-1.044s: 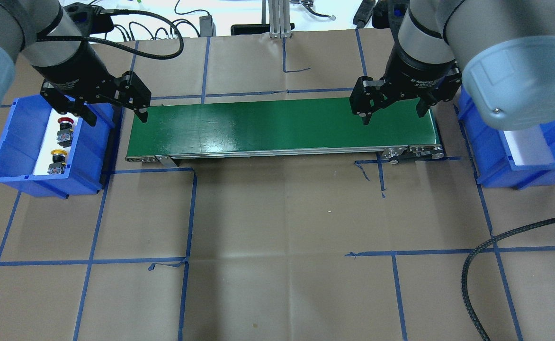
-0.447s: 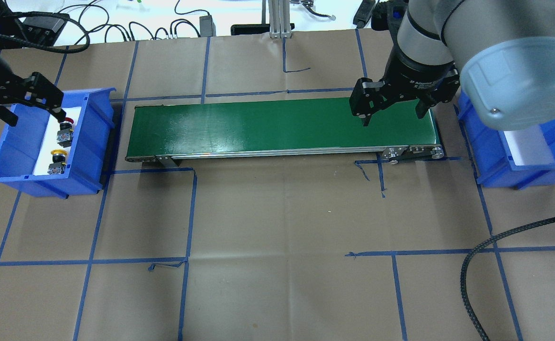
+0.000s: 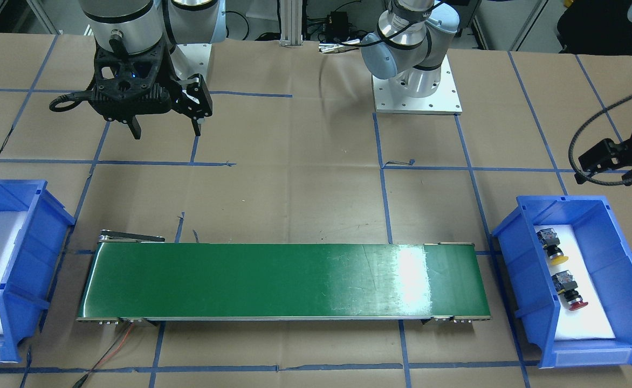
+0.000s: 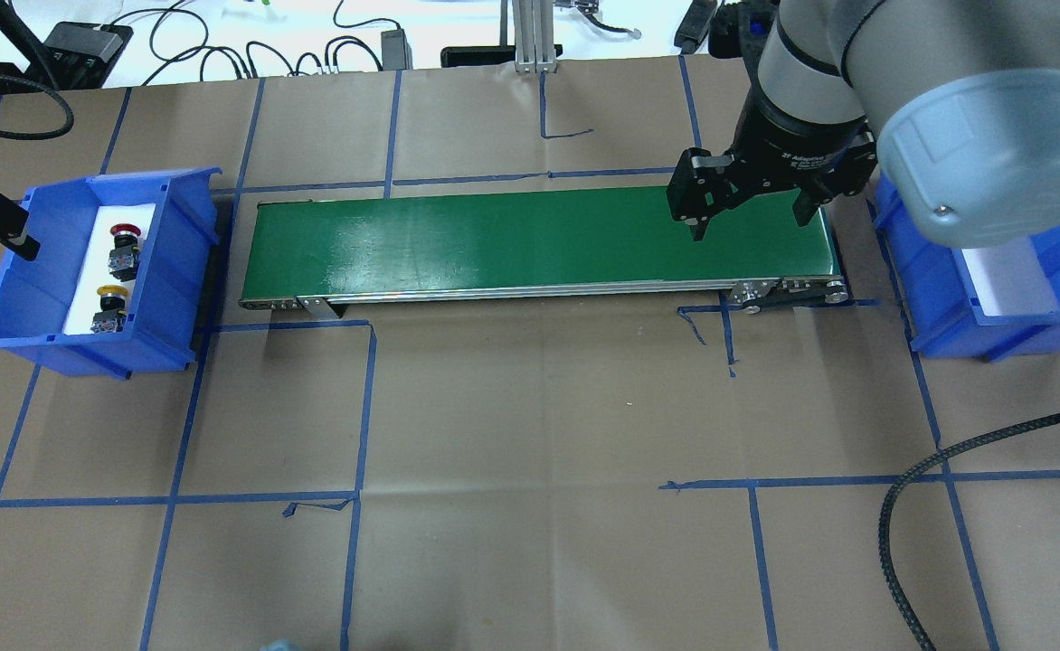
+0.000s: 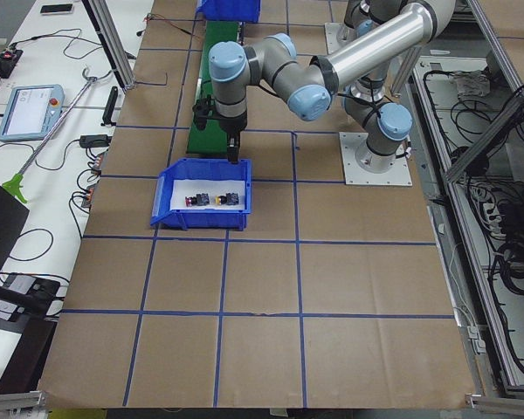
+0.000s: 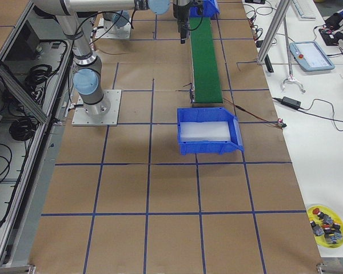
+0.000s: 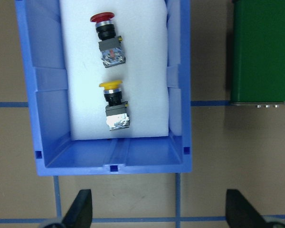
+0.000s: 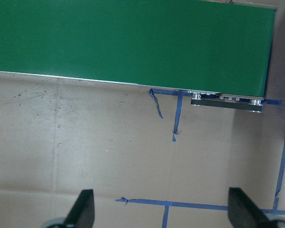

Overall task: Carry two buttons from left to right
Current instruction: 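Lower the left gripper and grasp the yellow-capped button switch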

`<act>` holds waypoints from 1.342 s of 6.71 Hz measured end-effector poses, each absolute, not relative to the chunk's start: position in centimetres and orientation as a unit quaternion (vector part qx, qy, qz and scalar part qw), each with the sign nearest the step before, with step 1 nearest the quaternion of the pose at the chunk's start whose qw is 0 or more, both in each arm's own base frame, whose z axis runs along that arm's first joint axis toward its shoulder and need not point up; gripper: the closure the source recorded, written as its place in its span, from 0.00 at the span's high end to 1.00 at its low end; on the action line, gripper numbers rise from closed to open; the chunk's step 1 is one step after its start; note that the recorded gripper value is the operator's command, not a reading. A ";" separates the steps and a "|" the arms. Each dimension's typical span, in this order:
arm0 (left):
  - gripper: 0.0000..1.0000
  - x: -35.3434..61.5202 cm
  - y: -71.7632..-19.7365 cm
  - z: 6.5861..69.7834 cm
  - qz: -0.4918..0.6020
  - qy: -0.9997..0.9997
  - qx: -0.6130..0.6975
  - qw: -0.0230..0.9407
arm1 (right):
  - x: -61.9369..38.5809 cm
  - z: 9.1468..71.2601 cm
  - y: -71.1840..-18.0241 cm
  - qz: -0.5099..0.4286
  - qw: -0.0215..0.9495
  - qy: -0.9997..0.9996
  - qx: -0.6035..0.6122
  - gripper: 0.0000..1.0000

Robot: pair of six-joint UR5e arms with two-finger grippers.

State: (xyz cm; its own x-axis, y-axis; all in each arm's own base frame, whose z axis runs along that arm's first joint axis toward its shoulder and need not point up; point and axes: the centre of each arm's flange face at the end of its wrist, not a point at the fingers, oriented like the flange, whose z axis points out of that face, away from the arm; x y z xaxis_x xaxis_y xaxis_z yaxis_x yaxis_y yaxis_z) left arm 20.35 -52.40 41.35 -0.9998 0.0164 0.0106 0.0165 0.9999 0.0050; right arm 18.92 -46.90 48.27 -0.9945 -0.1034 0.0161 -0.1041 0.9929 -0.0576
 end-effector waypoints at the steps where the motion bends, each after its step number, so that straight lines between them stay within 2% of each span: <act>1: 1.00 21.5 -53.1 39.3 -0.001 -1.000 -0.009 0.005 | 18.9 48.3 -46.9 0.029 0.006 -0.998 0.052 1.00; 6: 1.00 22.8 -56.1 28.6 0.015 -1.000 -0.012 0.000 | 18.9 48.0 -47.0 0.027 0.008 -0.998 0.048 1.00; 9: 1.00 21.9 -55.5 23.1 0.018 -1.000 -0.015 -0.003 | 18.9 47.9 -47.0 0.026 0.008 -0.998 0.049 1.00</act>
